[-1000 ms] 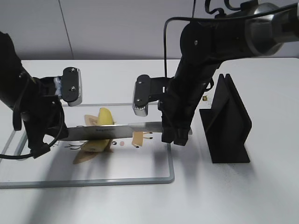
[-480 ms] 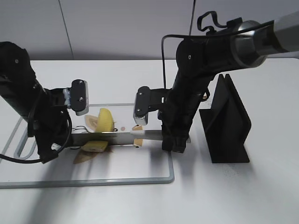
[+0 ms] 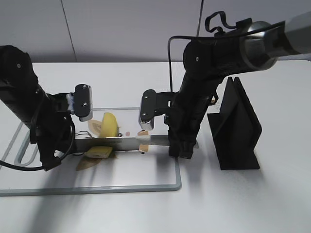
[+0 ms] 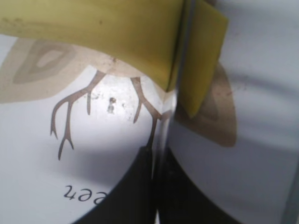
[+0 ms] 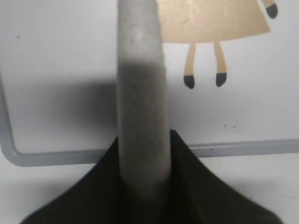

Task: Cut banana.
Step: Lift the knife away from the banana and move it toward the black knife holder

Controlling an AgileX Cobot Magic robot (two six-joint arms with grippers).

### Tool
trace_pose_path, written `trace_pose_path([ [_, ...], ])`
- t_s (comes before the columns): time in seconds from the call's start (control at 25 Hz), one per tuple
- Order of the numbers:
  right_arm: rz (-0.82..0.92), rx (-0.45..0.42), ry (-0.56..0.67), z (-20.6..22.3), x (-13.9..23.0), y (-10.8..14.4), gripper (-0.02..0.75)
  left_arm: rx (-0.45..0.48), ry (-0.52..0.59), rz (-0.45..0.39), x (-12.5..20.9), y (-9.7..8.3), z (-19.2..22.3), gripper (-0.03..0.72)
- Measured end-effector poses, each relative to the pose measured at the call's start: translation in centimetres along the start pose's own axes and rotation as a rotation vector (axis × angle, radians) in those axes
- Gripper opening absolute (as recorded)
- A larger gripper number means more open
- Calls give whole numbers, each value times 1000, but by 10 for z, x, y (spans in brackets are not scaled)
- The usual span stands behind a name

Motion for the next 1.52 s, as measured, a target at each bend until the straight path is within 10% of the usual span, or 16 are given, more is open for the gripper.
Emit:
trace_pose_path([
  [1.52, -33, 77, -72, -54, -12, 6, 172, -48, -47, 25, -6, -10, -46, -7],
])
Point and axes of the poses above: a point on each arm's last joint axis where the gripper is mounted, z pointing out along that axis toward the gripper, y along the wrist's bending axis when the last joint is at zero, x = y × z, the point moved 2 cm from there along z, pointing out along that axis toward the gripper, and after that the axes turned 1 degree about -z, right-handed, at the moved point
